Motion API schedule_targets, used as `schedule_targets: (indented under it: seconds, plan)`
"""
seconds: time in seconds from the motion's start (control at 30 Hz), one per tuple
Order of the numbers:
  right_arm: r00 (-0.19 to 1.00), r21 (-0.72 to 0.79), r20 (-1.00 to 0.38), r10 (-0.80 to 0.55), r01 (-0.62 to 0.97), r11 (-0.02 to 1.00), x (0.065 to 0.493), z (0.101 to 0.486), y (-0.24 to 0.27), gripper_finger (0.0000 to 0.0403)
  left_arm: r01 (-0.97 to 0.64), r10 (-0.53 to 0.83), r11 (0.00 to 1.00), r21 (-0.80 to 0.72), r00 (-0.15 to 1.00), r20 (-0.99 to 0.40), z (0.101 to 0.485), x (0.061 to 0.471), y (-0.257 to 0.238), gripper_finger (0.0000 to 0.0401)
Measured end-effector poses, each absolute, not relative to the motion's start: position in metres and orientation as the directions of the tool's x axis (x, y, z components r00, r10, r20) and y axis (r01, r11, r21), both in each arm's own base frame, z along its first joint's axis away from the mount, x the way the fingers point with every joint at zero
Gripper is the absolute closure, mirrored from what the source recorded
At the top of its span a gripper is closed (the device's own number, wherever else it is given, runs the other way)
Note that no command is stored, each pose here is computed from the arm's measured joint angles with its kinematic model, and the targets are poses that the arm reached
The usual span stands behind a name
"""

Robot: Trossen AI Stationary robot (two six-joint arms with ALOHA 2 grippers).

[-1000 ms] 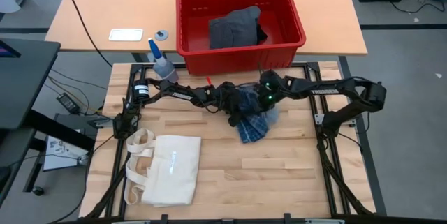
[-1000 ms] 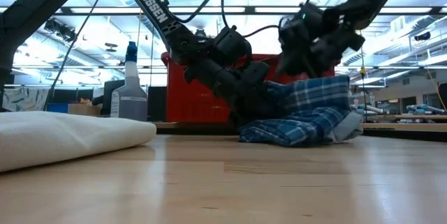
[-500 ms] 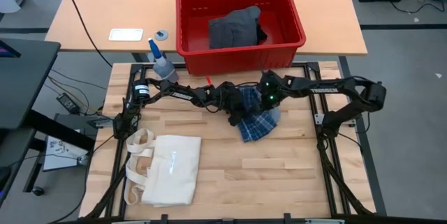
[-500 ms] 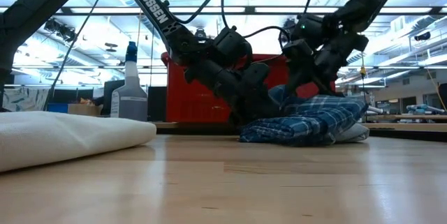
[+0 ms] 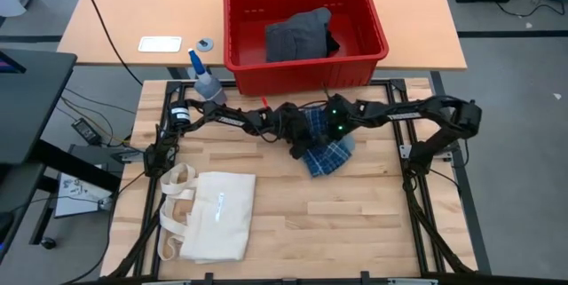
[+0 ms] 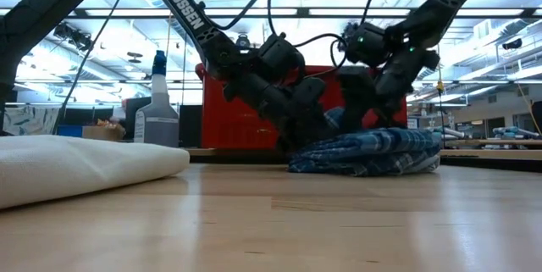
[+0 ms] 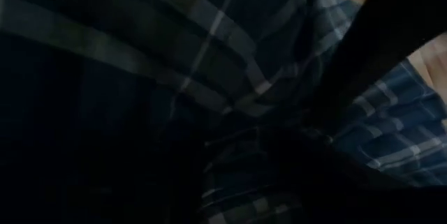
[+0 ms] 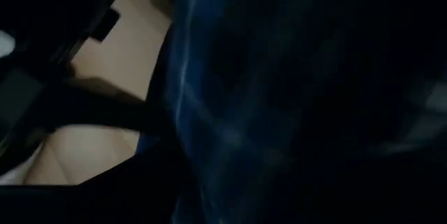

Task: Fold laundry
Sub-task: Put the folded blue checkered polo shirt into the red bin

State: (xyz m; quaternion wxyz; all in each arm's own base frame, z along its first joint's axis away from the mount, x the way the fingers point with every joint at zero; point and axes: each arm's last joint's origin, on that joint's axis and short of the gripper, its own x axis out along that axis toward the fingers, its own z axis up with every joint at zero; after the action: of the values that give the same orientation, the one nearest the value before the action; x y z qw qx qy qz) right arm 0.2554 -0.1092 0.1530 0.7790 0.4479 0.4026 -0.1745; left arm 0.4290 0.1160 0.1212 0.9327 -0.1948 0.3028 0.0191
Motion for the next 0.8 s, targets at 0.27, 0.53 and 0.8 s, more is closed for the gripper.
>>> schedule_targets:
  seconds: [0.27, 0.53, 0.8]
  plan:
    - [0.628, 0.574, -0.776, 0.06, 0.663, 0.482, 0.253, 0.151, -0.12, 0.0282, -0.154, -0.093, 0.925, -0.348, 0.796, -0.598, 0.127, 0.425, 0.118, 0.0191]
    - [0.728, 0.658, -0.682, 0.066, 0.572, 0.489, 0.232, 0.203, -0.118, 0.0358, -0.139, -0.084, 0.952, -0.271, 0.735, -0.673, 0.191, 0.388, 0.123, 0.0191]
    - [0.833, 0.739, -0.552, 0.041, 0.466, 0.487, 0.206, 0.255, -0.111, 0.0358, -0.203, 0.136, 0.978, -0.047, 0.791, -0.597, 0.263, 0.355, 0.132, 0.0191]
